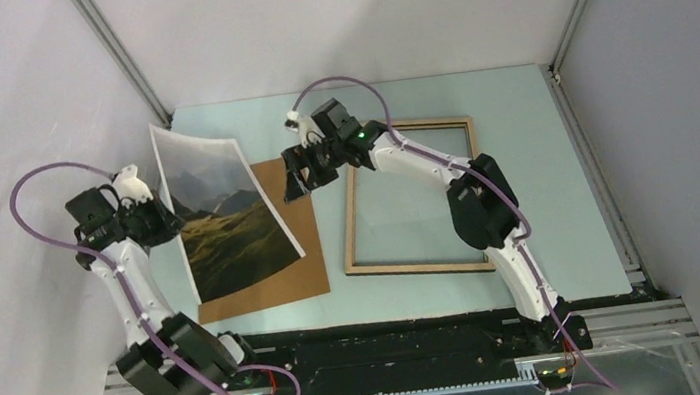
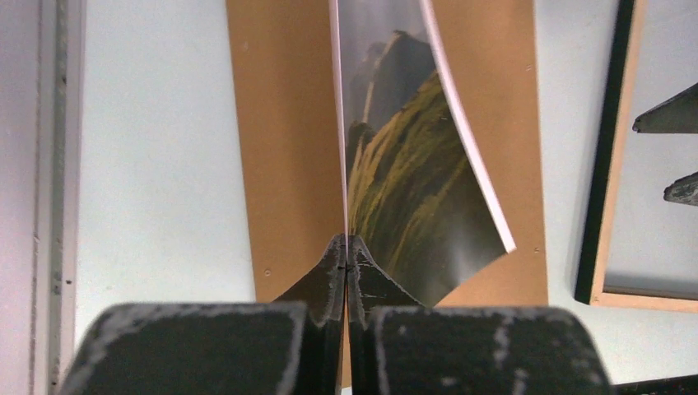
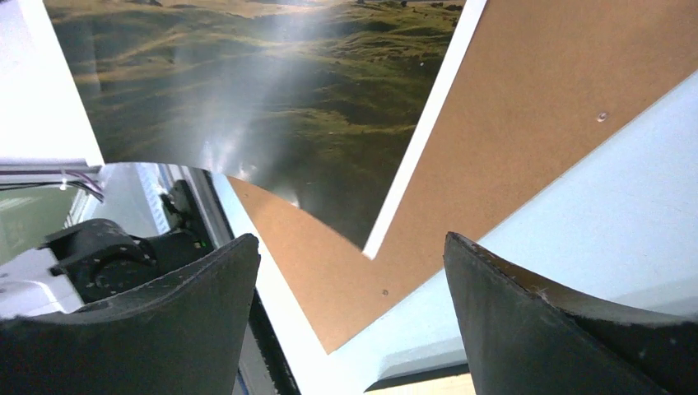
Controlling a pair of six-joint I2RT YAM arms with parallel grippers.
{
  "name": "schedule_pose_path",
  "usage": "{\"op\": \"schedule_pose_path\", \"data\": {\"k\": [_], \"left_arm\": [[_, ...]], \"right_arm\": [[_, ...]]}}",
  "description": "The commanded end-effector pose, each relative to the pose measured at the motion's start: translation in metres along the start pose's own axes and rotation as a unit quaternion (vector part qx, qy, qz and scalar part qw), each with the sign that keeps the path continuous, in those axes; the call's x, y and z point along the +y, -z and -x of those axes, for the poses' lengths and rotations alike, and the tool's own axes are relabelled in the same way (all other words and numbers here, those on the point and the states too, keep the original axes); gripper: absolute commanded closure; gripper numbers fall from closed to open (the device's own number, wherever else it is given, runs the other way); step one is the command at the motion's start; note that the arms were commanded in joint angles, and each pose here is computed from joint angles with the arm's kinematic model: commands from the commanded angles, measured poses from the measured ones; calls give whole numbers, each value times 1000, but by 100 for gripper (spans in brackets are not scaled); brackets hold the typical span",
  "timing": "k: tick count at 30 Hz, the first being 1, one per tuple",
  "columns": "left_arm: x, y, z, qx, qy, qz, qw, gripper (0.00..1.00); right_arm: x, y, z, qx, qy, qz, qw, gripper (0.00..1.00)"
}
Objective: Put the photo into the frame
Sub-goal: Pick up the photo at the center of the board, then turn over the photo from the photo frame.
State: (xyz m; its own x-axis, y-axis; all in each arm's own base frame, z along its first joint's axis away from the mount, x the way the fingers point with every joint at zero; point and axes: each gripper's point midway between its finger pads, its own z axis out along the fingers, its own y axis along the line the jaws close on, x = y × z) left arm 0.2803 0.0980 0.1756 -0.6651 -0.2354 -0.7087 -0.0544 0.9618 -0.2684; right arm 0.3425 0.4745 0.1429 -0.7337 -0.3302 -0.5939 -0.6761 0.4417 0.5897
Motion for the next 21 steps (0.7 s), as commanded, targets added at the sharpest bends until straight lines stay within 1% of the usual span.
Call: {"op": "schedule_pose_path", "data": {"k": [1,3,4,7,8,9,10,11,12,13,14,15,16,17,18,19,20,21], "left_arm": [[-31,34,44,-60,-28,21,998,100],[-43,50,68,-85,-43,29,995,100],[-52,53,73,-89,-50,24,994,100],[-70,78,100,-116,-77,38,990,100],[-76,80,105,-118,-89,46,988,100],[-93,90,115,-129,-111,39,985,100],[-92,94,118,-127,-120,61,983,100],[-110,103,128,-140,-144,53,978,100],[-107,105,130,-133,-153,79,976,100],[-125,108,139,-141,-177,69,972,100],[-121,112,142,-139,-187,100,967,100],[-138,109,148,-140,-209,90,964,100],[-137,111,151,-140,-218,115,959,100],[-156,105,152,-139,-238,100,956,100],[-157,103,154,-137,-243,116,953,100],[-175,90,149,-124,-261,100,952,100],[-180,83,147,-119,-263,104,952,100],[-195,67,140,-101,-276,90,952,100]], "right_arm": [[33,52,43,-62,22,12,998,14],[35,62,48,-71,19,14,997,14],[32,66,51,-75,14,13,997,15],[32,84,59,-92,8,13,996,15],[31,86,59,-94,4,14,995,15],[31,93,63,-101,4,14,995,15],[29,95,62,-102,0,14,995,15],[29,103,65,-110,-3,13,994,16],[26,105,65,-113,-6,12,994,16],[25,114,70,-123,-8,12,992,16],[24,118,69,-125,-10,10,992,16],[20,125,73,-134,-11,8,991,16],[18,130,71,-137,-14,7,990,16],[14,138,76,-149,-17,8,989,16],[13,144,73,-153,-21,9,988,17],[8,153,78,-168,-26,13,985,17],[5,157,71,-169,-36,13,985,17],[-4,161,68,-177,-50,17,983,17]]}}
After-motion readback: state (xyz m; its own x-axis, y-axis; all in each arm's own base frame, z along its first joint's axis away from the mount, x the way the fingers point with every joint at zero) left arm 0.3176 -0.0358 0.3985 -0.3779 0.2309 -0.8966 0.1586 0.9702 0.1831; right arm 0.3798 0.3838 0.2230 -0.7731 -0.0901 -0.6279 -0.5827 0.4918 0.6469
